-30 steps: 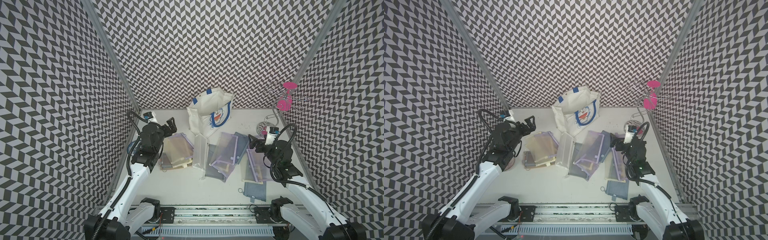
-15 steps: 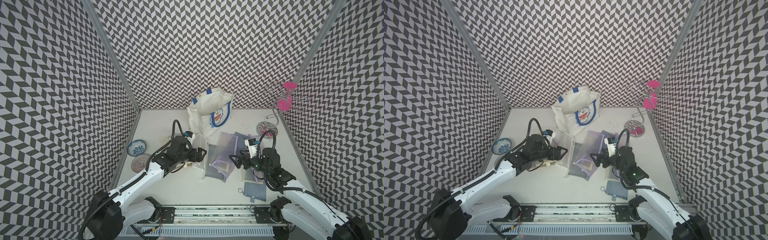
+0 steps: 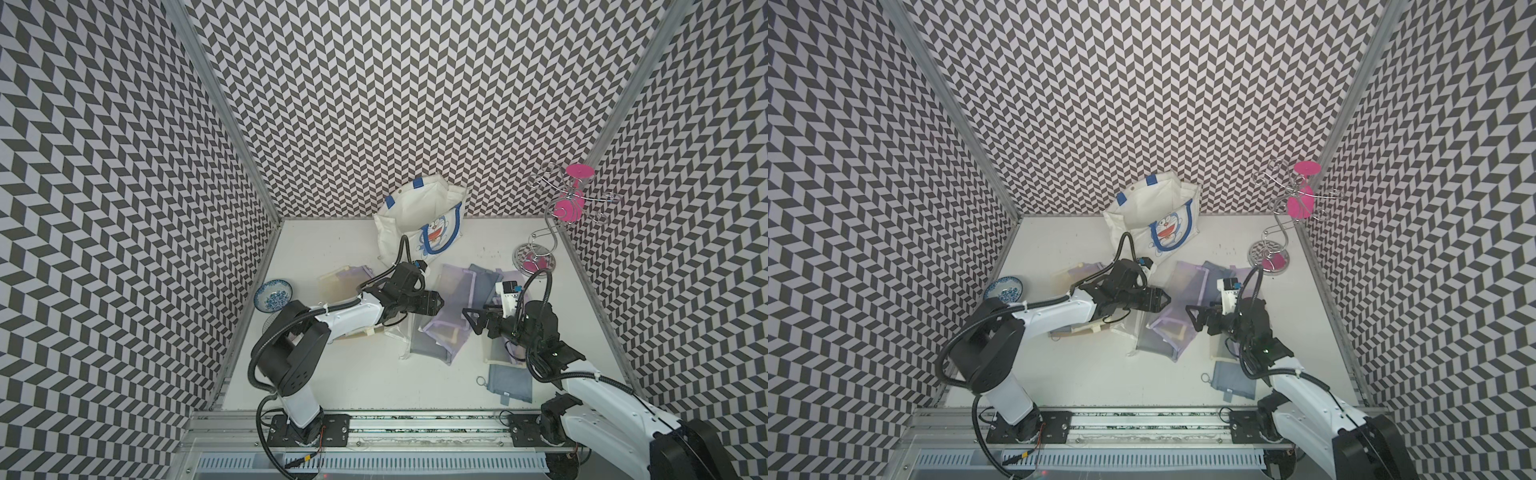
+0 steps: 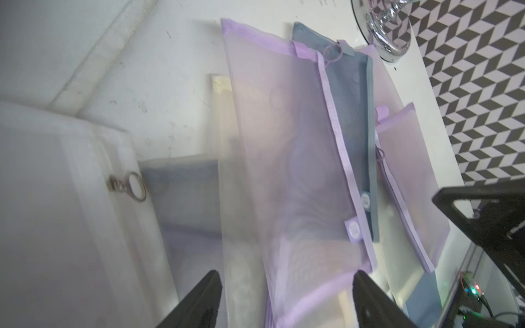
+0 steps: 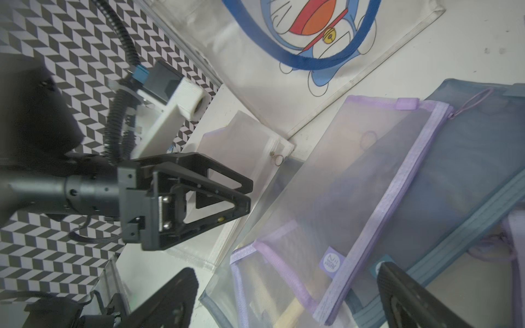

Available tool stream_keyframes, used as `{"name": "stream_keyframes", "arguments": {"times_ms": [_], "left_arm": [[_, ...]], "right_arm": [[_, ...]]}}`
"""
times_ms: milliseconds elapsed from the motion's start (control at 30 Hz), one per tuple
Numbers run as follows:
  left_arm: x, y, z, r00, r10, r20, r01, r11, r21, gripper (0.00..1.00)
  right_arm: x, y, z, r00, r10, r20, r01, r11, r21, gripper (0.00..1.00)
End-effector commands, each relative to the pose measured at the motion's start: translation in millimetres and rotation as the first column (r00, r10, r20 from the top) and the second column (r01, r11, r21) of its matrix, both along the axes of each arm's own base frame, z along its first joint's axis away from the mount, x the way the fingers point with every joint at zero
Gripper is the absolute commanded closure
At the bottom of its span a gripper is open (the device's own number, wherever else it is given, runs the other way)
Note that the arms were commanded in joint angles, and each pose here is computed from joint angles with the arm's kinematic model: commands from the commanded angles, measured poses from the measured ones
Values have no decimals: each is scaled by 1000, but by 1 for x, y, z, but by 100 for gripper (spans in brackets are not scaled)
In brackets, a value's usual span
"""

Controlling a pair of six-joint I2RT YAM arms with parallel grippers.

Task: Put the pencil pouch into the canvas bag
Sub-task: Pick up the pencil pouch.

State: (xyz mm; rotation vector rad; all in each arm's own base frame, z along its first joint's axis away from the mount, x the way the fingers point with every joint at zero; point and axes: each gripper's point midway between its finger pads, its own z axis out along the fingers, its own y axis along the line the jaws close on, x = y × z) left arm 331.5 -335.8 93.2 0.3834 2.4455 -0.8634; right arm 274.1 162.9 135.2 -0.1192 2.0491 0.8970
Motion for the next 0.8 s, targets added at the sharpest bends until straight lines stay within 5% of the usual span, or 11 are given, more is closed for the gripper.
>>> {"name": "stream_keyframes", "arguments": {"times_ms": [0,500,633,767], "left_arm": [[29,-11,0,1000,24,21,-23,999,-47,27],[49,-52,-25,1000,-24,8,24,999,-40,47],[43,-59,-28,999,-39,15,40,999,-26,61],[39,-64,-32,999,-50,11,50,998,-26,91]], "right_arm": [[6,0,9,999,8,41,-10,999,41,0],[14,-12,-3,1000,11,14,-12,999,44,6],[15,-13,-3,1000,4,17,-5,999,48,7],[15,-13,-2,1000,4,19,-4,999,45,8]]}}
